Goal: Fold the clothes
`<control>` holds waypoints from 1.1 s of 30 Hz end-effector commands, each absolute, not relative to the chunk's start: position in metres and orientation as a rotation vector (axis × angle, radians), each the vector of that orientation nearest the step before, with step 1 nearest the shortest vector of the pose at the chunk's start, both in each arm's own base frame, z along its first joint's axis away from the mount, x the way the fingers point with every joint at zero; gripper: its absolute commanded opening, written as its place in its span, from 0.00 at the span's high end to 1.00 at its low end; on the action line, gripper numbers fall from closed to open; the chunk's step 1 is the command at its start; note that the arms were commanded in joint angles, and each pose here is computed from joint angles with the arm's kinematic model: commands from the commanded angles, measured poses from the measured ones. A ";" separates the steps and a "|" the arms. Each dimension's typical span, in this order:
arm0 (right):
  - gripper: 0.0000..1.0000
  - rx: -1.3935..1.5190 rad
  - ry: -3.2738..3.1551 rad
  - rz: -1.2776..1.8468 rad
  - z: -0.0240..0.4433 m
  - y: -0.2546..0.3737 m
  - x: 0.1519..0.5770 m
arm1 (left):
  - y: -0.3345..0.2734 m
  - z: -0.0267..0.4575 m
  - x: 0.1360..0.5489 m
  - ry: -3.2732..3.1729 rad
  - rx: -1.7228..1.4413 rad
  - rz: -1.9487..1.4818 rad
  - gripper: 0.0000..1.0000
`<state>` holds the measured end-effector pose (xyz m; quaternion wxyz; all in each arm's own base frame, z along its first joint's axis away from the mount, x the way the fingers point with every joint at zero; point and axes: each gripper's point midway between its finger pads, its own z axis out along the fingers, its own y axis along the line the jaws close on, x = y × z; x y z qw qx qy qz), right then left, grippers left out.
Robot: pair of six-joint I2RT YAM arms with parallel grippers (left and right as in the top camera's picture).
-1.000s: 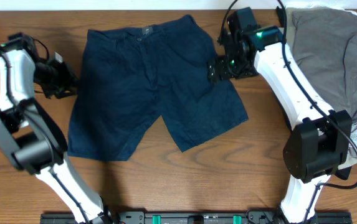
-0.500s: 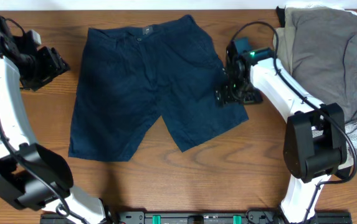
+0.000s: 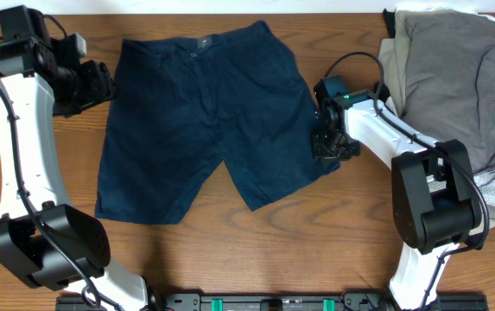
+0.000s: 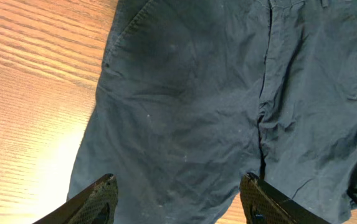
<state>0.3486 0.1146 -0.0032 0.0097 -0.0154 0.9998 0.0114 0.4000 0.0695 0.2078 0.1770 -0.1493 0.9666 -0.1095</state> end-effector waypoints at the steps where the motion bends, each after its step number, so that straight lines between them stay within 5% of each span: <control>1: 0.90 -0.006 3.100 0.031 -0.006 0.107 0.356 | 0.073 0.211 0.399 2.732 -0.412 -0.281 0.36; 3: 0.99 0.020 3.057 -0.005 -0.006 0.098 0.367 | 0.073 0.211 0.399 2.732 -0.412 -0.281 0.36; 18: 0.99 0.149 2.292 0.054 0.039 0.048 0.553 | 0.059 0.215 0.411 2.704 -0.342 -0.276 0.36; 28: 0.96 0.189 2.162 0.090 0.057 0.028 0.614 | 0.046 0.214 0.416 2.710 -0.276 -0.195 0.36; 30: 0.84 0.176 2.189 0.142 0.072 0.026 0.620 | 0.045 0.213 0.420 2.705 -0.265 -0.178 0.36; 33: 0.15 0.114 2.247 0.213 0.096 0.031 0.622 | 0.044 0.210 0.429 2.688 -0.256 -0.176 0.36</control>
